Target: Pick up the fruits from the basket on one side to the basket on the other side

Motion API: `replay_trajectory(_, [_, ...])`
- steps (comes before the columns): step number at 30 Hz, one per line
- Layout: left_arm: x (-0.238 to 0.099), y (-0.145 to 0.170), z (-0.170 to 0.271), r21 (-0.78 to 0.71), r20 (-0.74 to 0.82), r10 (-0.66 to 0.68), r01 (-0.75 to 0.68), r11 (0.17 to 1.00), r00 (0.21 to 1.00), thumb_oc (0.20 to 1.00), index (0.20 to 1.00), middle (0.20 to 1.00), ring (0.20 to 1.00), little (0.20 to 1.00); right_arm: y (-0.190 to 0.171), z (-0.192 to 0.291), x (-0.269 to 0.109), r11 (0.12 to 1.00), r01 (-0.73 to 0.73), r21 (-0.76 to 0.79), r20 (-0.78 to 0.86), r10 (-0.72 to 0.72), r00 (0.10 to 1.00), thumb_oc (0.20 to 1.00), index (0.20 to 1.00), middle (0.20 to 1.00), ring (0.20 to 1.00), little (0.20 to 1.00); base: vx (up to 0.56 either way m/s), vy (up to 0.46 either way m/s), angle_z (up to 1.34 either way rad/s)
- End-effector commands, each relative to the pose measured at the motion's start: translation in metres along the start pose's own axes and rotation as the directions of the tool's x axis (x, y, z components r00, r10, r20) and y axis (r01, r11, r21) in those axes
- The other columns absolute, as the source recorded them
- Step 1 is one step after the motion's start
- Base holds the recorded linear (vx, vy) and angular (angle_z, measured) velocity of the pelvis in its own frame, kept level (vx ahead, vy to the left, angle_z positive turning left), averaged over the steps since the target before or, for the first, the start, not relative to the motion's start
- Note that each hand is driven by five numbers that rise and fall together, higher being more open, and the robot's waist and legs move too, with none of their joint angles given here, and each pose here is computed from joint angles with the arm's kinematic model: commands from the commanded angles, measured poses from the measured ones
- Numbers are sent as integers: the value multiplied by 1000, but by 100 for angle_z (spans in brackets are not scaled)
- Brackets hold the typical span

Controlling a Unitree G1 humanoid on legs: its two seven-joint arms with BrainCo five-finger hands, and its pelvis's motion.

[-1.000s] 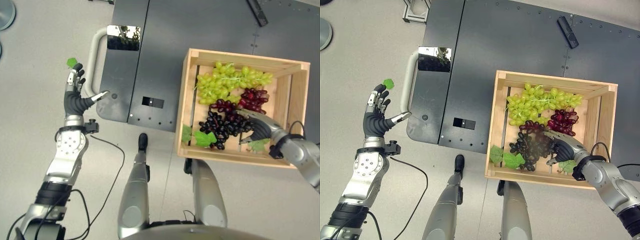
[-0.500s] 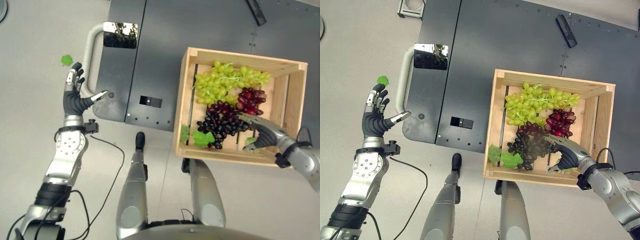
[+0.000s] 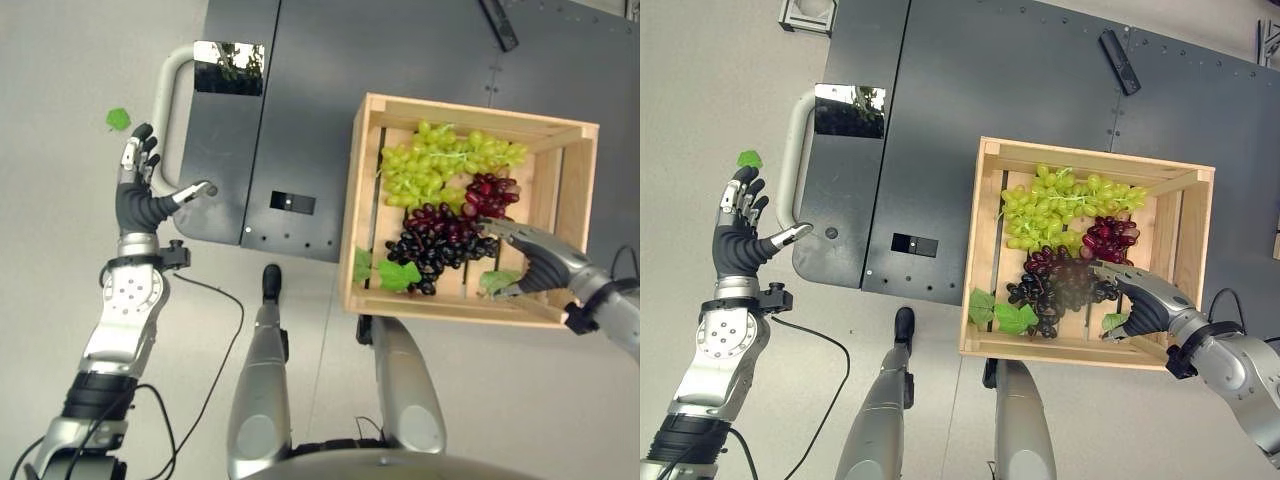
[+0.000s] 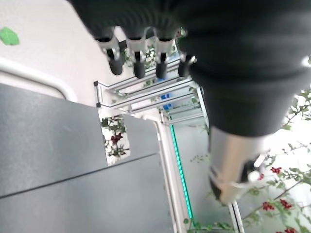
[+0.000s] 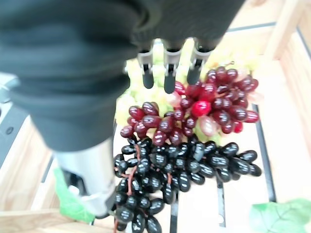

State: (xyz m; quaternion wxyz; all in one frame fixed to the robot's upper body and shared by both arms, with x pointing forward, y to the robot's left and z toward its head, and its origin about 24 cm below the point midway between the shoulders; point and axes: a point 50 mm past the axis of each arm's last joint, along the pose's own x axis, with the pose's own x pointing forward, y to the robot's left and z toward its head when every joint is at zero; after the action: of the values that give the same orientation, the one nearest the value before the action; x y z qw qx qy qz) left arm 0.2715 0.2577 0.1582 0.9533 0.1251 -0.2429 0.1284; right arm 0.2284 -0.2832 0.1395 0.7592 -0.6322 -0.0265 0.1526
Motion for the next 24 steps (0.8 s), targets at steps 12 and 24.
replay_trajectory(12, [6,10,23,15,123,21,-23,1000,992,1000,1000,1000,1000,1000,9,7,2,998,-38,52,49,36,998,1000,1000,1000,1000,1000,0,0,0])
replay_trajectory(24, [9,5,25,5,133,17,-18,1000,991,1000,1000,1000,1000,1000,18,6,18,997,-29,73,38,26,999,1000,1000,1000,1000,1000,0,0,0])
